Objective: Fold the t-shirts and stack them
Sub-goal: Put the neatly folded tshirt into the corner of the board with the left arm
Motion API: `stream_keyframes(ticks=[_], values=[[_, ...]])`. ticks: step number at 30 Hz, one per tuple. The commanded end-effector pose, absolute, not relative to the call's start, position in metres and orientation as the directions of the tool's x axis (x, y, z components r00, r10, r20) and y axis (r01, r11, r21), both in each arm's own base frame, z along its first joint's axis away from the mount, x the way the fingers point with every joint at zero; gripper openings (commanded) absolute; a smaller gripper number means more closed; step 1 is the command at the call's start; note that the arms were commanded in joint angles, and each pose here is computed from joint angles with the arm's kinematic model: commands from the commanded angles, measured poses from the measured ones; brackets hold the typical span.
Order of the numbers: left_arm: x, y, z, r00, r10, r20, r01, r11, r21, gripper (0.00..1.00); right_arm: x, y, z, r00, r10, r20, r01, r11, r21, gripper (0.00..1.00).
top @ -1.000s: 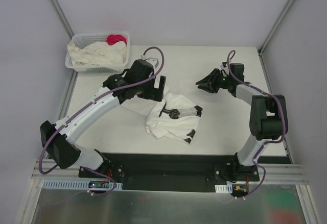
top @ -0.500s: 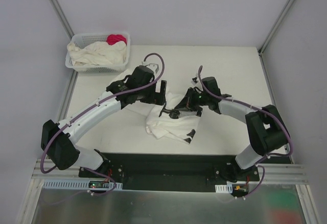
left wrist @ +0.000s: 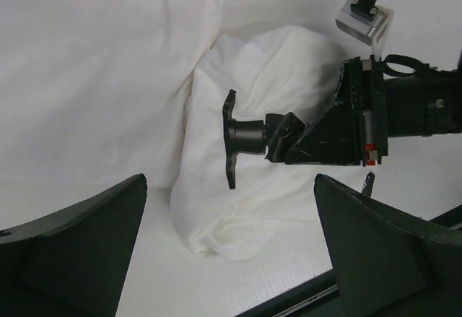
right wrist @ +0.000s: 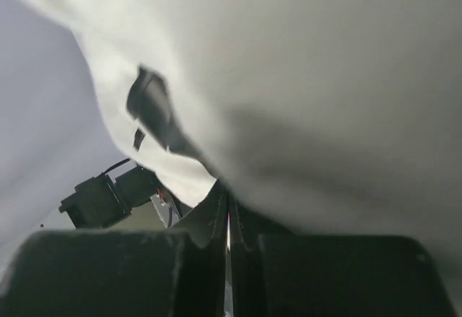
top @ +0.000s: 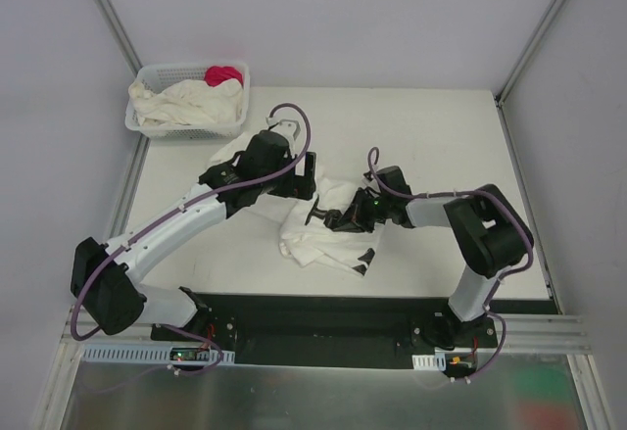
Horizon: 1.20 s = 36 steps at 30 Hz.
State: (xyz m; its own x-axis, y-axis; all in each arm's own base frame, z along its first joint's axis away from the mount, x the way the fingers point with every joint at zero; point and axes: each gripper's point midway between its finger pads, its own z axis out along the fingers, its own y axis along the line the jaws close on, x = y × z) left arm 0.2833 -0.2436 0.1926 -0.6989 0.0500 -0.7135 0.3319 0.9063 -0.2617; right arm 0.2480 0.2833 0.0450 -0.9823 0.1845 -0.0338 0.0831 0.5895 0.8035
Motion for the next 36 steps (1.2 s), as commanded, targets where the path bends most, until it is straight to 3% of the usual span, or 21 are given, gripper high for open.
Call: stream_keyframes(ticks=[1, 11, 26, 36], values=[[0.290, -0.234, 0.227, -0.604, 0.019, -0.797, 0.342, 0.909, -0.238, 0.99, 0.283, 0.304, 0.051, -0.971, 0.237, -0.038, 0.092, 0.511, 0.855, 0.01], [0.294, -0.205, 0.254, -0.507, -0.031, -0.861, 0.277, 0.941, -0.197, 0.99, 0.328, 0.276, 0.026, -0.917, 0.399, 0.007, 0.219, 0.489, 0.844, 0.01], [0.300, -0.202, 0.227, -0.559, -0.024, -0.829, 0.253, 0.947, -0.198, 0.99, 0.400, 0.167, 0.041, -0.765, 0.640, -0.073, 0.279, 0.432, 0.858, 0.01], [0.292, -0.209, 0.215, -0.599, -0.048, -0.799, 0.260, 0.932, -0.251, 0.99, 0.415, 0.126, 0.043, -0.707, 0.692, -0.145, 0.286, 0.468, 0.836, 0.02]])
